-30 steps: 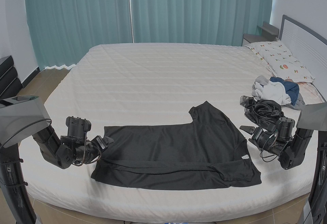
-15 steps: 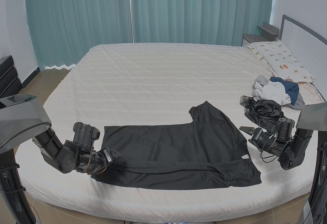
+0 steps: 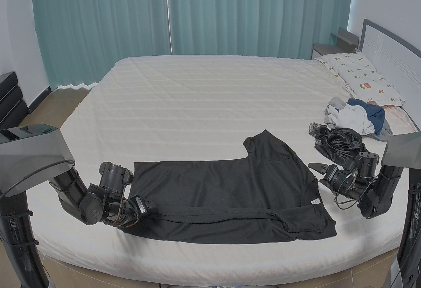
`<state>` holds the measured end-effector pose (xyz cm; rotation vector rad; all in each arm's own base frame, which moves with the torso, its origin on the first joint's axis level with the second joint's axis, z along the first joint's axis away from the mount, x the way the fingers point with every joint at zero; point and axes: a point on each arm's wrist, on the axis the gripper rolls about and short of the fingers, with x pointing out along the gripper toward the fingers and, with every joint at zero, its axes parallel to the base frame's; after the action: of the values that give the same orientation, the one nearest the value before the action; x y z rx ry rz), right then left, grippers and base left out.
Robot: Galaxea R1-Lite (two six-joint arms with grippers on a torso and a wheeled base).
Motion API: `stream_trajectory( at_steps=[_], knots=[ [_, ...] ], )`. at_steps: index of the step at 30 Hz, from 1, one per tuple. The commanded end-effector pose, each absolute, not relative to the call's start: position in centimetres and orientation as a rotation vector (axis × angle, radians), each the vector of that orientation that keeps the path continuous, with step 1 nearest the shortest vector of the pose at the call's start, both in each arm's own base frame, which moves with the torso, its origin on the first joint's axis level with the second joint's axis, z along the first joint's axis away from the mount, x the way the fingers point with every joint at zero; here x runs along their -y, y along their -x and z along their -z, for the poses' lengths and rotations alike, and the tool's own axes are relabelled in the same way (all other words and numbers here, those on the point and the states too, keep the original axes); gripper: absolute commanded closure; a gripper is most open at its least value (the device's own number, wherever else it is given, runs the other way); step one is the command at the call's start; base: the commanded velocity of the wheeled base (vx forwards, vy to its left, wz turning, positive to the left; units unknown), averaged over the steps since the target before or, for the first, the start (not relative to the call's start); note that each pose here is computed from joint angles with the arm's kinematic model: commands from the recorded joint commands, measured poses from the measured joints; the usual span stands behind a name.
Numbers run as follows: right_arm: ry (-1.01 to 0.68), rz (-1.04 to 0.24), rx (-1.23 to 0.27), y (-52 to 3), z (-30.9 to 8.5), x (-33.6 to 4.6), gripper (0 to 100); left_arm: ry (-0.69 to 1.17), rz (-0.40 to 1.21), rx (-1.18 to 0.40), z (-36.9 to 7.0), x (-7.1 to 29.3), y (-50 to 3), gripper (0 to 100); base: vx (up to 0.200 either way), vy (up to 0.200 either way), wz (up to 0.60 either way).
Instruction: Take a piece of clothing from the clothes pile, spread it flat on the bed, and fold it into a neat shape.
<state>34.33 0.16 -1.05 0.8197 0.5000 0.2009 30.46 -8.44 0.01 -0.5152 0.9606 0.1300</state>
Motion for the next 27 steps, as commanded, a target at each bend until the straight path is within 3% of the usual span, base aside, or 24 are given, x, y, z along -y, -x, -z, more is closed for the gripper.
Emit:
stream_trajectory(
  at_steps=[1, 27],
  knots=[
    [-0.819, -0.204, -0.505, -34.3, 1.1, -0.3, 0, 0.497, -0.162, -0.972, 1.2, 8.3, -31.0, 100, 0.0, 0.0, 0.0],
    [-0.792, -0.235, -0.543, -33.6, 1.5, -1.6, 0, 0.654, -0.254, -0.805, -0.6, 5.7, -34.3, 100, 0.0, 0.0, 0.0]
  ],
)
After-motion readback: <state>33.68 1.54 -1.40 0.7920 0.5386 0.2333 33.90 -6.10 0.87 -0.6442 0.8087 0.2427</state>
